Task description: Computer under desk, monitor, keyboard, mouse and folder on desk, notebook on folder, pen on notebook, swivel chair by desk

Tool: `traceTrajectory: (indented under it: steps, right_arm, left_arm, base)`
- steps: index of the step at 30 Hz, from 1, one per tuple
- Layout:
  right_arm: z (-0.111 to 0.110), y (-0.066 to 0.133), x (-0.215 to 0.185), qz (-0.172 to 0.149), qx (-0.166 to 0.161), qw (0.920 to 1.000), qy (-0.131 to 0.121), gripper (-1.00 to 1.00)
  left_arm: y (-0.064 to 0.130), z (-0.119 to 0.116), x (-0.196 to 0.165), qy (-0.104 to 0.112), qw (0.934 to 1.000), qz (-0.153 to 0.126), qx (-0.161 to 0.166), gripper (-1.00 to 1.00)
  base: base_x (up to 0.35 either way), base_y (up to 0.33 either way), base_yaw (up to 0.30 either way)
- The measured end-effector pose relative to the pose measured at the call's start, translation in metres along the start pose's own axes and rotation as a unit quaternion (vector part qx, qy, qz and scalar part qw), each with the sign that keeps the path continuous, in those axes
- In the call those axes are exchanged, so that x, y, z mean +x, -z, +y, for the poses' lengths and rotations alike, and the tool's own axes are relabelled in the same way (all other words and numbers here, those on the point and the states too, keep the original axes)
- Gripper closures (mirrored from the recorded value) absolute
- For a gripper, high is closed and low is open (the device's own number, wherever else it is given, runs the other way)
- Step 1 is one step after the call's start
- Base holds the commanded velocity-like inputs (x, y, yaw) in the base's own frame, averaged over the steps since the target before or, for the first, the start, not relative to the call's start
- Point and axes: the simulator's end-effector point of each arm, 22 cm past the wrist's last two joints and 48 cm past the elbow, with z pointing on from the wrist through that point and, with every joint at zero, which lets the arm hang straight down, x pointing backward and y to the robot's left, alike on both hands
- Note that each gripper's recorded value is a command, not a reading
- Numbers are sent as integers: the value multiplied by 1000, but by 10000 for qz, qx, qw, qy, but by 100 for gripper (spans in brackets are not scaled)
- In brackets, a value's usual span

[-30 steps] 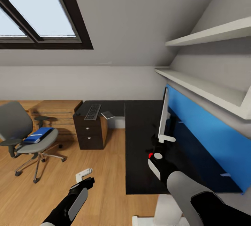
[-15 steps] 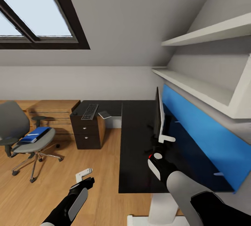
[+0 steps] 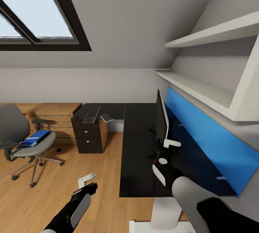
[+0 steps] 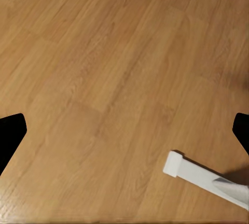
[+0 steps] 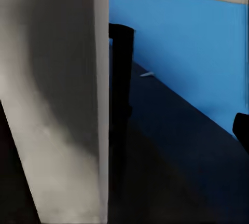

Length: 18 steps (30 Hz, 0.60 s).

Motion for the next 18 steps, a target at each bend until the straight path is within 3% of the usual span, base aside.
traceTrajectory:
  steps: [18]
  right_arm:
    - [0,0,0,-1,-2,10000,6,-100]
  left_arm:
    - [0,1,0,0,10000,-4,-11,-100]
  base:
    - [-22,-47,0]
